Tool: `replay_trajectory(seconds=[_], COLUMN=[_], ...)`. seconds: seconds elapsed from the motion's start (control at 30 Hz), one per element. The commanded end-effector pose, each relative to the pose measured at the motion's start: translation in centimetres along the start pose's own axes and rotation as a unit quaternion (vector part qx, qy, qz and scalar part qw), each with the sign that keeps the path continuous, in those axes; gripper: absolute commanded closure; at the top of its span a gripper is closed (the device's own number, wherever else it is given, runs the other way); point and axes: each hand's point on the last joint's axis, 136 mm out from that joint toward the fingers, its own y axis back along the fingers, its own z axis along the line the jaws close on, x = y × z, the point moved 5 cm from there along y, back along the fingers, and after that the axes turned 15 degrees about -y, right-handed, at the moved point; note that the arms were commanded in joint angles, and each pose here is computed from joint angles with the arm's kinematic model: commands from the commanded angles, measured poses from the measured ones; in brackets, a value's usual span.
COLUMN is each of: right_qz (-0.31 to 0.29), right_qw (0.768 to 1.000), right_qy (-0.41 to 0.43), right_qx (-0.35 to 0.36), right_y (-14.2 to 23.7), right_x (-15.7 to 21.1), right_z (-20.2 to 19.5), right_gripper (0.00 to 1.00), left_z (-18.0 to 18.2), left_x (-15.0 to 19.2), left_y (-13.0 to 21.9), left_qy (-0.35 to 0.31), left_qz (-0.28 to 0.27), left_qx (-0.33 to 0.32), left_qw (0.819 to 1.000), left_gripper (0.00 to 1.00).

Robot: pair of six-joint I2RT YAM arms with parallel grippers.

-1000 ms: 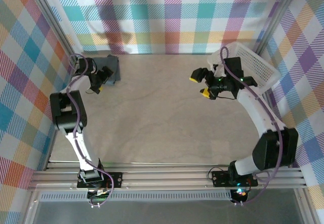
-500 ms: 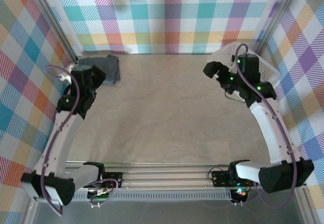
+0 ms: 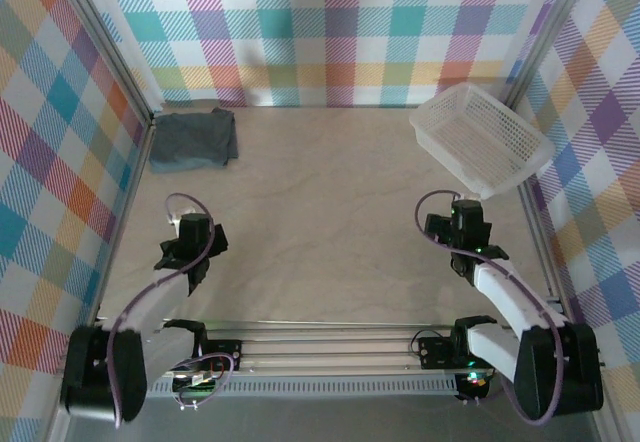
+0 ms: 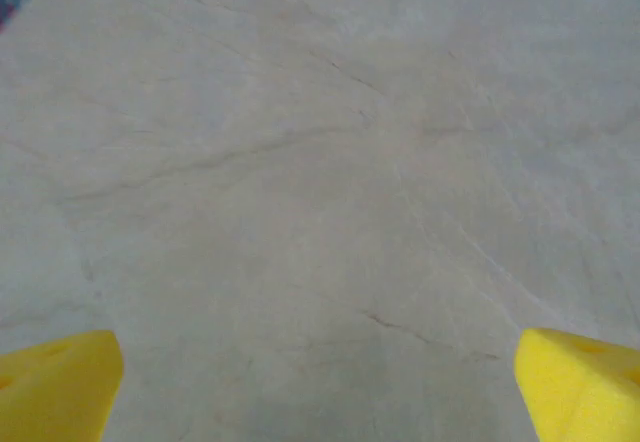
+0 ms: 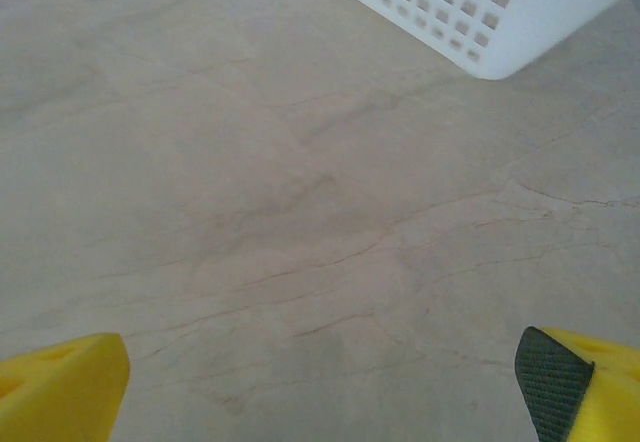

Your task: Fold and stack the t-shirts

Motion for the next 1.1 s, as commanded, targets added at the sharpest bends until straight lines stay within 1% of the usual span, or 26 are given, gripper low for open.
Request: replay_trajectory(seconds=[0.0,0.03,0.13,0.17,0.2,0.23,0.27,0.33,0.37,0.47,0.57,0.63,0.67,0.7,1.0,1.07], right_qz=[-0.086,-0.085,-0.120,-0.127,-0.135,-0.143,-0.151,-0.150,-0.156,-0.164,-0.156,-0.174,-0.150,-0.140,-0.141,-0.122], right_qw=[0.996,0.996,0.990,0.989,0.987,0.986,0.984,0.982,0.980,0.977,0.974,0.971,0.977,0.979,0.978,0.974], right_qy=[-0.010,-0.009,0.002,0.002,0.000,-0.007,-0.018,-0.029,-0.032,-0.028,-0.010,-0.011,-0.014,-0.009,0.000,0.027], right_qx=[-0.031,-0.040,-0.071,-0.077,-0.085,-0.089,-0.095,-0.108,-0.120,-0.136,-0.162,-0.165,-0.152,-0.150,-0.153,-0.191], right_y=[-1.2,-1.6,-2.6,-2.9,-3.3,-3.6,-3.8,-4.1,-4.2,-4.5,-5.2,-5.8,-6.0,-6.4,-6.2,-6.2], right_x=[-2.6,-2.9,-4.2,-4.5,-5.0,-5.4,-5.8,-6.0,-5.8,-5.2,-4.3,-4.3,-4.4,-4.4,-4.3,-4.1], right_z=[0.7,0.9,1.9,2.0,2.1,2.1,2.1,2.3,2.5,2.7,3.2,3.2,3.2,3.4,3.7,4.8], right_gripper=[0.00,0.00,0.00,0.00,0.00,0.00,0.00,0.00,0.00,0.00,0.00,0.00,0.00,0.00,0.00,0.00], left_z=[-0.6,-0.6,-0.9,-1.0,-1.1,-1.4,-1.6,-1.8,-1.8,-2.0,-4.0,-4.6,-4.4,-4.4,-4.4,-4.4], left_x=[-5.6,-6.3,-7.8,-8.4,-8.5,-8.5,-8.5,-8.2,-8.1,-7.4,-7.0,-7.2,-7.4,-7.1,-7.2,-7.2], left_y=[-1.4,-2.1,-4.0,-4.4,-4.9,-5.4,-5.4,-4.9,-4.5,-3.8,-4.7,-5.1,-5.2,-5.2,-5.1,-5.1], left_qy=[0.006,0.018,0.021,0.027,0.045,0.041,0.035,0.031,0.031,0.028,-0.012,-0.030,-0.022,-0.023,-0.023,-0.025], left_qz=[-0.110,-0.120,-0.129,-0.140,-0.138,-0.144,-0.140,-0.160,-0.177,-0.206,-0.220,-0.179,-0.200,-0.187,-0.192,-0.192], left_qx=[0.023,0.029,0.043,0.044,0.049,0.055,0.059,0.068,0.068,0.059,0.066,0.078,0.074,0.078,0.078,0.077], left_qw=[0.994,0.992,0.990,0.989,0.988,0.987,0.988,0.984,0.981,0.976,0.973,0.980,0.977,0.979,0.978,0.978], left_gripper=[0.00,0.00,0.00,0.00,0.00,0.00,0.00,0.00,0.00,0.00,0.00,0.00,0.00,0.00,0.00,0.00])
